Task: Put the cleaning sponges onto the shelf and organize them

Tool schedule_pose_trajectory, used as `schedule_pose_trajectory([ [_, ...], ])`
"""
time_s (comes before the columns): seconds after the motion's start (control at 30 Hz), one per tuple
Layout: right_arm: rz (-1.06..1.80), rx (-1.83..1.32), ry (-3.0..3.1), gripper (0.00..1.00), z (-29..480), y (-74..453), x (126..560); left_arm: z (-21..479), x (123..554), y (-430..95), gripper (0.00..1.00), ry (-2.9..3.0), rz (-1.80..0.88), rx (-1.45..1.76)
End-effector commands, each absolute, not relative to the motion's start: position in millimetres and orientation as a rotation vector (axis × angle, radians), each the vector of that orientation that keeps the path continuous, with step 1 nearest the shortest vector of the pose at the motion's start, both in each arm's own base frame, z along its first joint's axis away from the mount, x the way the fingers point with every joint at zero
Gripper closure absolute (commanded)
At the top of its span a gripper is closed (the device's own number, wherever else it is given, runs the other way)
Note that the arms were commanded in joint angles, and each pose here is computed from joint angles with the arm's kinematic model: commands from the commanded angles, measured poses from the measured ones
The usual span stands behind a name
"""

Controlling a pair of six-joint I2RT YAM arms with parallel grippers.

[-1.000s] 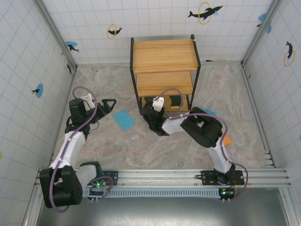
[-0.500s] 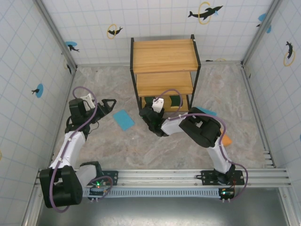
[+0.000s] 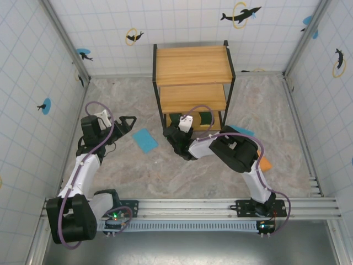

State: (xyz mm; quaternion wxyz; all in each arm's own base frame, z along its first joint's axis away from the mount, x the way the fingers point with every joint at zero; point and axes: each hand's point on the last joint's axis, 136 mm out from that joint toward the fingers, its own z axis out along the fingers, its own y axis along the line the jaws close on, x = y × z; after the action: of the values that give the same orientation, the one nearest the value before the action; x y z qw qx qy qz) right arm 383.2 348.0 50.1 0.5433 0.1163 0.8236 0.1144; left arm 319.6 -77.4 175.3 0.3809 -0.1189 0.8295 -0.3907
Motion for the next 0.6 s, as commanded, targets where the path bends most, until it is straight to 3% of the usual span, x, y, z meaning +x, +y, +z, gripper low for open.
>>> schedule_pose_trajectory([
  [0.0,0.275,0.31,1.913,0.31,58,352,385,175,319,-78,0.02,2.114,-1.012,-0.294],
  [0.57,0.278,0.262,1.884,0.26,72,339,362,176,318,-79,0.02,2.113,-1.016,-0.29],
])
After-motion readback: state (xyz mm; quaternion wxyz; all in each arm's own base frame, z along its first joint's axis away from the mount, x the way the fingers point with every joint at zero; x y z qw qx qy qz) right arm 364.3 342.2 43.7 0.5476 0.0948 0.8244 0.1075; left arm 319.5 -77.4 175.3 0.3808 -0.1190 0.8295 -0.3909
